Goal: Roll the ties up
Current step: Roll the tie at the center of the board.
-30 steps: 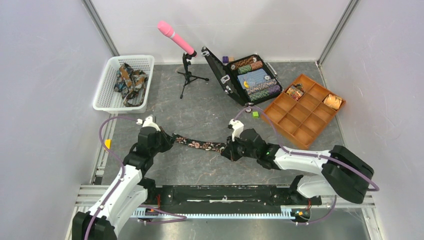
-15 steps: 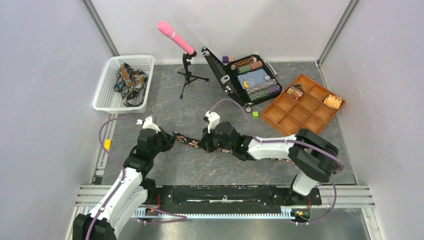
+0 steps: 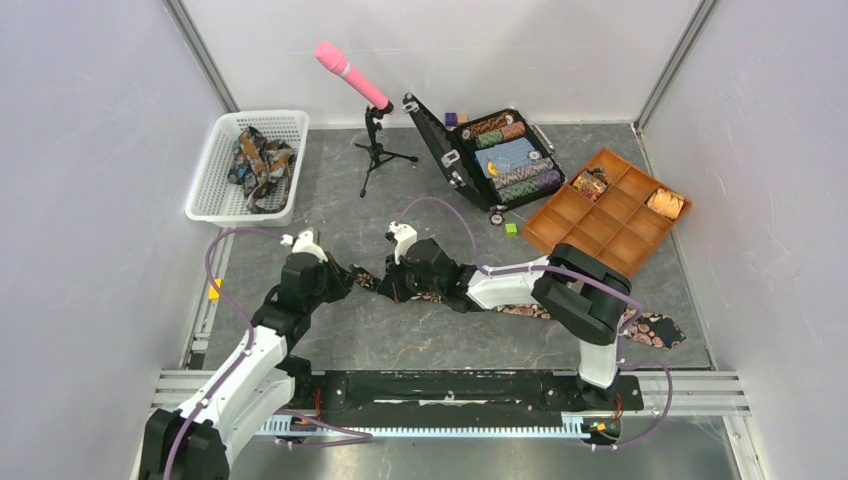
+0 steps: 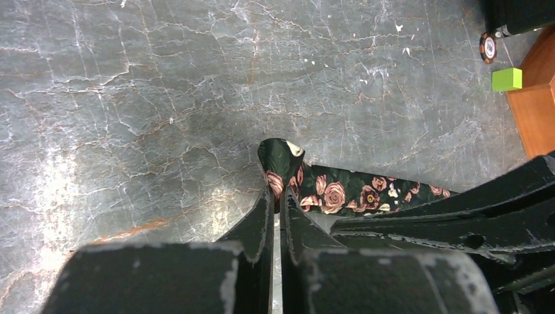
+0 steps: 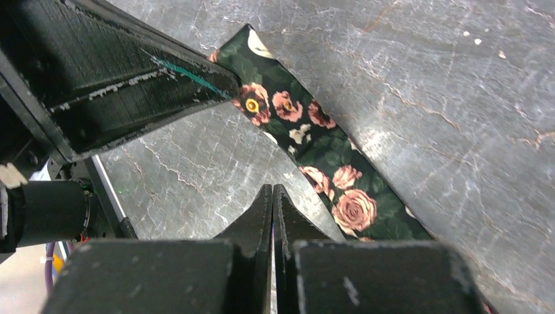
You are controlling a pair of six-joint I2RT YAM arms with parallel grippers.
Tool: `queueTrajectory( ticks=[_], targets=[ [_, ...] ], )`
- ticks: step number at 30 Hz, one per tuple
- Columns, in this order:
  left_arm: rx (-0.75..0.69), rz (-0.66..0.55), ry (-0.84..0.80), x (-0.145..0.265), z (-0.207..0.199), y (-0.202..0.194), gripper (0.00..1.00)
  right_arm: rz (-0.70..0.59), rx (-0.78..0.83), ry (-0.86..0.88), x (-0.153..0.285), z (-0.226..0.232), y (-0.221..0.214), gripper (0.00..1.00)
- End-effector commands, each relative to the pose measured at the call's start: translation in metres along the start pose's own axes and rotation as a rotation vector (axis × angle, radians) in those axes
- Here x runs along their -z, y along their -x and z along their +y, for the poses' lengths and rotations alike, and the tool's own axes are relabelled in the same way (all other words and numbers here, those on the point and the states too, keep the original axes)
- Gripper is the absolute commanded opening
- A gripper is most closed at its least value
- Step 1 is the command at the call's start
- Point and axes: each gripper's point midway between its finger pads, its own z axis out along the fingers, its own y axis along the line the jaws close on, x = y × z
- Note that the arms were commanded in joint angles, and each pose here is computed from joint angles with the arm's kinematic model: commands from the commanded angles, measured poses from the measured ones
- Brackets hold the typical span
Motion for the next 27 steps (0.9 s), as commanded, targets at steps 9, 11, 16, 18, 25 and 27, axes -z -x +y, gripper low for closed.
queueTrajectory(
  ticks=[9,11,16,18,25,27],
  targets=[
    [-0.089,-0.026,-0.044,-0.002,-0.018,0.013,0.03,-0.035,0.009,0.062,-0.023,0.016,0.015,0.00],
    [-0.093,-0.024,-0.044,-0.002,-0.018,0.012,0.04,-0.033,0.014,0.058,-0.025,0.015,0.014,0.00],
    [-0.100,-0.017,-0.041,-0.003,-0.018,0.010,0.07,-0.037,0.016,0.049,-0.029,0.010,0.017,0.00],
    [-0.101,-0.015,-0.040,-0.003,-0.019,0.010,0.09,-0.042,0.015,0.048,-0.029,0.009,0.019,0.00],
    [-0.087,-0.054,0.019,0.001,-0.009,0.017,0.19,-0.043,0.019,0.058,-0.033,0.010,0.024,0.00],
    [-0.070,-0.072,0.048,0.003,-0.004,0.020,0.21,-0.043,0.024,0.050,-0.032,0.008,0.025,0.00]
  ],
)
